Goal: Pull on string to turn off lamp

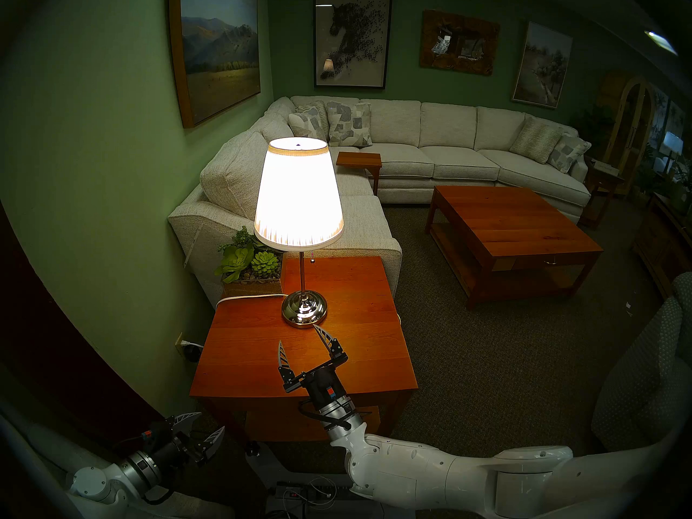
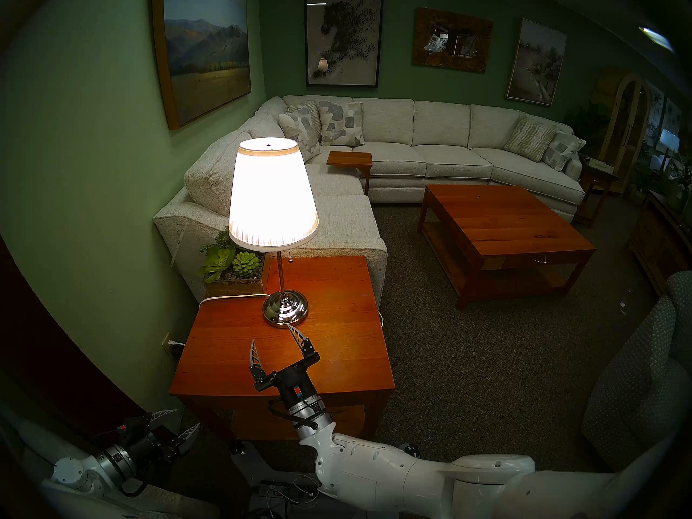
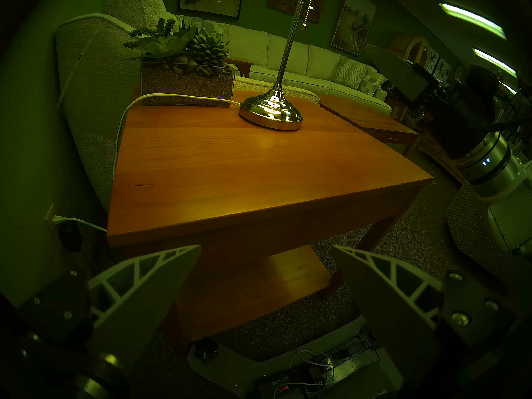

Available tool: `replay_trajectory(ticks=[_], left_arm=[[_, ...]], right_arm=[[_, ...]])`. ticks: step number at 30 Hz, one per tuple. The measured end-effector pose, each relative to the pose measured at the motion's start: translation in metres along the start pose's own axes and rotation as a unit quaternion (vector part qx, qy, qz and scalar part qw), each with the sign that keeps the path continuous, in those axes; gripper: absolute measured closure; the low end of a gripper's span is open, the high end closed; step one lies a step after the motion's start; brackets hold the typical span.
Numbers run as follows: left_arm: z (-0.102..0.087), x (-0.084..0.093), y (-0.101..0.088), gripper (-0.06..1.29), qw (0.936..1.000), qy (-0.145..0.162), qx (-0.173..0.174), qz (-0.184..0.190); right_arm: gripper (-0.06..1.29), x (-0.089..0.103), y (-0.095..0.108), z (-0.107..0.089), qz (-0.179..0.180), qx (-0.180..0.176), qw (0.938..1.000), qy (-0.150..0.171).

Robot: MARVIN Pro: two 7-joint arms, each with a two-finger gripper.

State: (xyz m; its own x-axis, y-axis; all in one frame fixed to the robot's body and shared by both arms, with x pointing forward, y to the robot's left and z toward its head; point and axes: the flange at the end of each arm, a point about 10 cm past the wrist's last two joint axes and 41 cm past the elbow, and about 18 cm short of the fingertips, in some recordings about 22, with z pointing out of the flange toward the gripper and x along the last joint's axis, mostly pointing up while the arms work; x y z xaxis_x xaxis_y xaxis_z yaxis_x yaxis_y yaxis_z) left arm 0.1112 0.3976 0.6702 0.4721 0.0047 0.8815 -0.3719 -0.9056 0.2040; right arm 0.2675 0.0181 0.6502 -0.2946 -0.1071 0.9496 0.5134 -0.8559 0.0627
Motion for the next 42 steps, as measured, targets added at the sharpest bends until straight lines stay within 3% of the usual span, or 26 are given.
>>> replay_trajectory(ticks=[12,19,28,42], left_arm=[[0.000,0.000,0.000,0.00,1.0000,-0.001,0.000,0.000],[0.000,-0.001,0.000,0.00,1.0000,-0.001,0.000,-0.001],[0.000,-0.002,0.000,0.00,1.0000,-0.002,0.000,-0.001],[0.000,-0.002,0.000,0.00,1.0000,-0.002,0.000,-0.001]], right_arm=[[0.00,-0.004,-0.003,0.001,-0.012,0.011,0.9999,-0.003],[0.00,0.003,-0.003,0.026,-0.026,-0.007,0.9996,0.011],[0.00,0.011,0.019,0.067,-0.064,-0.045,0.9963,0.033],[0.00,0.000,0.045,0.089,-0.108,-0.070,0.9914,0.026]])
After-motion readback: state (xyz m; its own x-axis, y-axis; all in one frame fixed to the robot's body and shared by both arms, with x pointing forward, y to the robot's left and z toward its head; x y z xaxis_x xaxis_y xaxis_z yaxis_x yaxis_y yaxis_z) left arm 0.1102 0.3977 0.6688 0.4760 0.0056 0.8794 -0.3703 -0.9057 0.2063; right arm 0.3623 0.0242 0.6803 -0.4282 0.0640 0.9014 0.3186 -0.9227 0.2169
